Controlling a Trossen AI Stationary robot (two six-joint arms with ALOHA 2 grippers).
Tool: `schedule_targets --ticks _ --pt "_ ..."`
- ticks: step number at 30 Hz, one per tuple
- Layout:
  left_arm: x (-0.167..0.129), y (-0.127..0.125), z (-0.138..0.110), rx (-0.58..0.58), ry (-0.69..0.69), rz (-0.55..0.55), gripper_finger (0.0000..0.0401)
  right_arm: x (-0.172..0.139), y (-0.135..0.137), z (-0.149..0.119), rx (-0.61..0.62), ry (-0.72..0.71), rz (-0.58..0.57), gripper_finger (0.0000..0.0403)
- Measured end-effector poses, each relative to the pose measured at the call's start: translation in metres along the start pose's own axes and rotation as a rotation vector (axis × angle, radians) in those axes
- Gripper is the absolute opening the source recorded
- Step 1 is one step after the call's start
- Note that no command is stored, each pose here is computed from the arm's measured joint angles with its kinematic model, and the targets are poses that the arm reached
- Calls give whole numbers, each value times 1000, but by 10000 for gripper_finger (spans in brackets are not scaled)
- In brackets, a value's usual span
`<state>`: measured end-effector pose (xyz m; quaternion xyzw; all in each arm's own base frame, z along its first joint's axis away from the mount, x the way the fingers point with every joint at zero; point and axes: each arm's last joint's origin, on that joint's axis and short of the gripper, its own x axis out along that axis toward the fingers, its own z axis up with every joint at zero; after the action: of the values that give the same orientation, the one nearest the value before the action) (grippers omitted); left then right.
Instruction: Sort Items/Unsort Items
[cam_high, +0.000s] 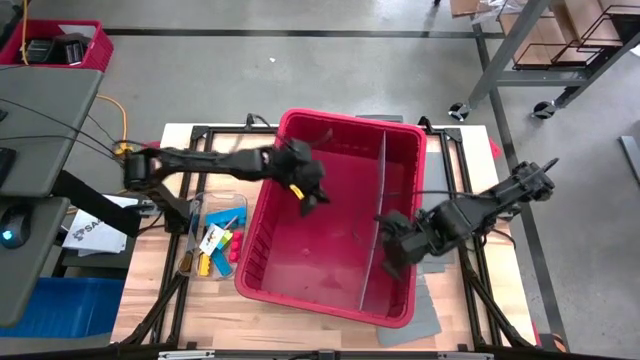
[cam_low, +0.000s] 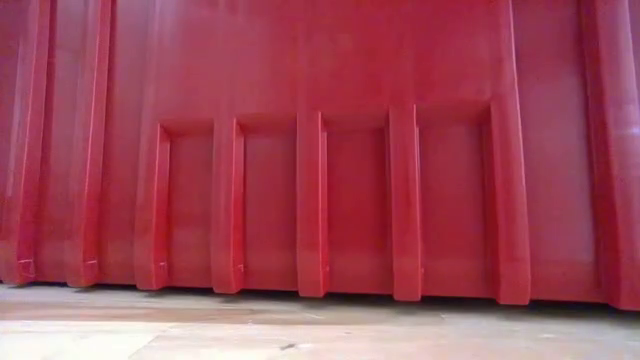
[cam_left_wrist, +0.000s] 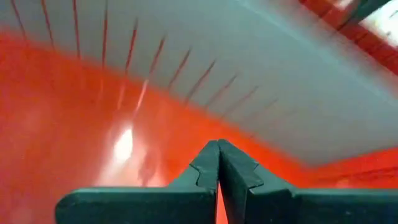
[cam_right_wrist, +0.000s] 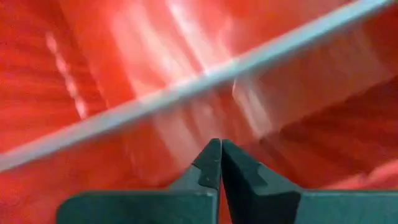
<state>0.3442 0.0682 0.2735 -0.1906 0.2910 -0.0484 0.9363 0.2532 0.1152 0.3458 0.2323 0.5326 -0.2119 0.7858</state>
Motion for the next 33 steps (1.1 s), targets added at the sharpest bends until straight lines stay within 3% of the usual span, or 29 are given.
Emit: schedule_targets --ticks 6,9,12,17,21,26,29,33 --pt "-75 -25 44 97 -127 51 55 -30 -17 29 39 -143 -68 58" --pt "-114 -28 53 112 -107 228 102 -44 -29 30 102 -158 -161 97" --pt "-141 -17 46 -12 -43 449 155 -48 -34 29 179 -173 -140 138" --pt "-158 11 12 -286 240 589 217 -34 -47 26 398 -141 -193 169" --pt "-160 27 2 -350 255 620 228 -35 -63 35 540 -262 -237 138" --pt "-167 40 8 -367 157 625 222 -53 -104 54 612 -389 -301 19" --pt "-175 50 9 -397 130 661 217 -54 -131 70 672 -405 -377 8" --pt "-183 63 7 -441 124 701 214 -48 -174 94 722 -410 -563 3"
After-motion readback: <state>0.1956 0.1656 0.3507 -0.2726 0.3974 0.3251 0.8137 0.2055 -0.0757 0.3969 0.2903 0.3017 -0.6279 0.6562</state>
